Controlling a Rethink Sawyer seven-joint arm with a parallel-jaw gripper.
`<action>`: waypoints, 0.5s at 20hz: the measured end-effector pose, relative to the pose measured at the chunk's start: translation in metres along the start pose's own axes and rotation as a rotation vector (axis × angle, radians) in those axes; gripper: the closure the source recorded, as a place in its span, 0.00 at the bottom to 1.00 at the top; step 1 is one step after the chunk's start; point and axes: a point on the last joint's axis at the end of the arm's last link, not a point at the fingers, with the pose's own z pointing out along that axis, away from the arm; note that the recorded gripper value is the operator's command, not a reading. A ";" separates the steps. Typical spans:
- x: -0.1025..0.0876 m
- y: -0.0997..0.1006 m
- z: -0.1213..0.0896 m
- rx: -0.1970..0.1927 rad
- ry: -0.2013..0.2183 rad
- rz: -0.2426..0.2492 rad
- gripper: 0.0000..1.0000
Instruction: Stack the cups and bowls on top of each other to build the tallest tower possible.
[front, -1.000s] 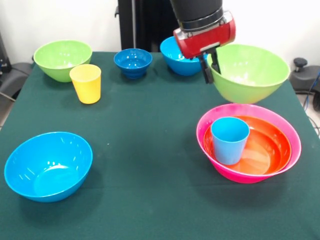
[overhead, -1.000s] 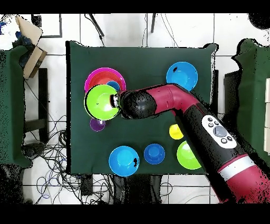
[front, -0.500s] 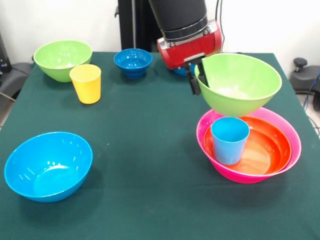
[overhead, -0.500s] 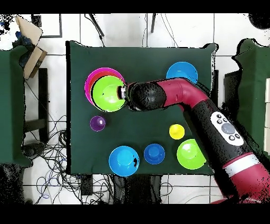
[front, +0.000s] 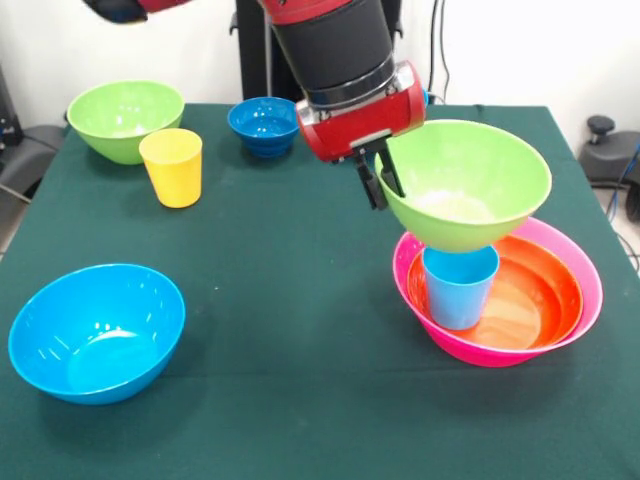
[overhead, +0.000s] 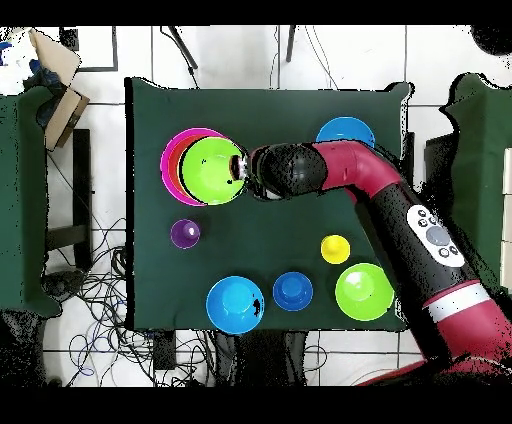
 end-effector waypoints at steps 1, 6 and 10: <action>-0.001 -0.002 0.002 -0.004 0.000 0.000 1.00; -0.001 -0.009 0.015 -0.022 0.000 -0.003 1.00; 0.001 -0.015 0.022 -0.031 0.002 -0.007 1.00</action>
